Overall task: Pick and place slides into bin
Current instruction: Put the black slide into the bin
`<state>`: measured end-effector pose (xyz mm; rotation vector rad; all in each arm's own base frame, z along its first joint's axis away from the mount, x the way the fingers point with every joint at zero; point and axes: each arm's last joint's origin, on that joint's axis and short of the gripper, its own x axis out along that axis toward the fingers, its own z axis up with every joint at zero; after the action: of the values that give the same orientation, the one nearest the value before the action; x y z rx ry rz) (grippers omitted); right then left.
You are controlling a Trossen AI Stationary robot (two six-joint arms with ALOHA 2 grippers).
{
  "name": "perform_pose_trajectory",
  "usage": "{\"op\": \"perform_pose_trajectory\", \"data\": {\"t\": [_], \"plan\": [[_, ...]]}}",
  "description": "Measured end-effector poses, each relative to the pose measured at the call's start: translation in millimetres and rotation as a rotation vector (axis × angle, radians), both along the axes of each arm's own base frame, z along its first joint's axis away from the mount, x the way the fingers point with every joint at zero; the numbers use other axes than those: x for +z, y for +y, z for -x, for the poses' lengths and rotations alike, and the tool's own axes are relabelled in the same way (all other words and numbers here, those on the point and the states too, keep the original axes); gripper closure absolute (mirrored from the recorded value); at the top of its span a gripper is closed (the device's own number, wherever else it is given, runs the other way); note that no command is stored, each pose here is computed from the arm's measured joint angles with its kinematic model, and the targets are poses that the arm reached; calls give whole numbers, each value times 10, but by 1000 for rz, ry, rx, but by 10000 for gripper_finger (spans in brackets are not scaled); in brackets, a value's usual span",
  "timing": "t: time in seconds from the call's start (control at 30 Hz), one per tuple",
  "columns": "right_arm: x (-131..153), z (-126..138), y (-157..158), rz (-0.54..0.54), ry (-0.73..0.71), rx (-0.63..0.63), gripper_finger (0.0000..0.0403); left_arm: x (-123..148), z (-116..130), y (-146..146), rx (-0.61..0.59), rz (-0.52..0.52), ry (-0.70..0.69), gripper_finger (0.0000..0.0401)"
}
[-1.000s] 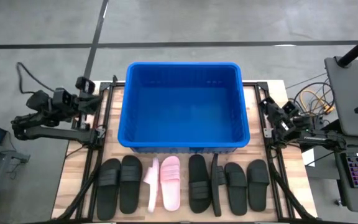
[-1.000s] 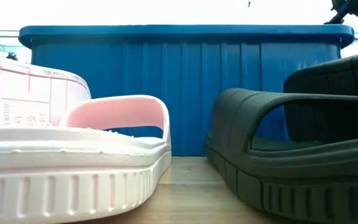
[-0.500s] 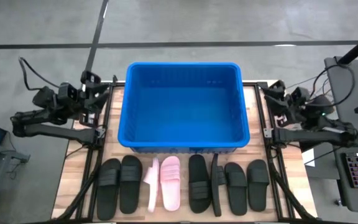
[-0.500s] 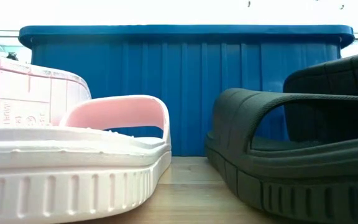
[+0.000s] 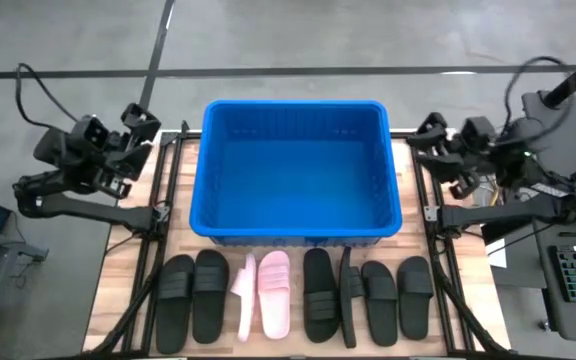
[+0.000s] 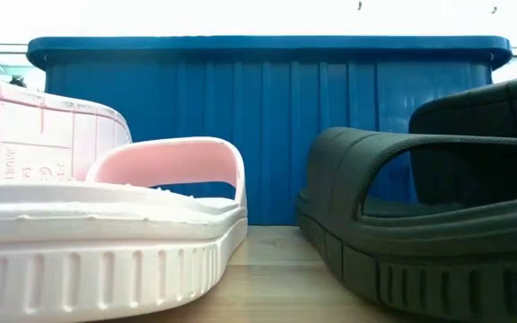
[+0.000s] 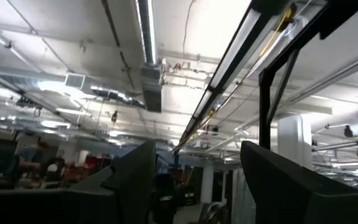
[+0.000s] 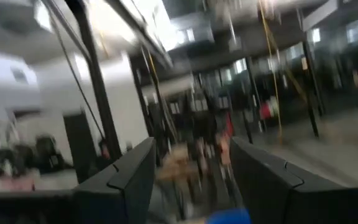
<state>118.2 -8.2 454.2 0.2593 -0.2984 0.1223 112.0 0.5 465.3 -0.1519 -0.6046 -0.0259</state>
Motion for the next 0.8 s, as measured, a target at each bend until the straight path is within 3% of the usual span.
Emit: {"op": "perform_pose_trajectory", "data": {"t": [0.3, 0.8], "plan": [[68, -489, -34, -75, 401, 17, 209, -65, -208, 2, 6, 4, 248, 179], [-279, -1146, 252, -148, 755, 151, 209, -459, -648, -1, -21, 59, 575, 179]]}}
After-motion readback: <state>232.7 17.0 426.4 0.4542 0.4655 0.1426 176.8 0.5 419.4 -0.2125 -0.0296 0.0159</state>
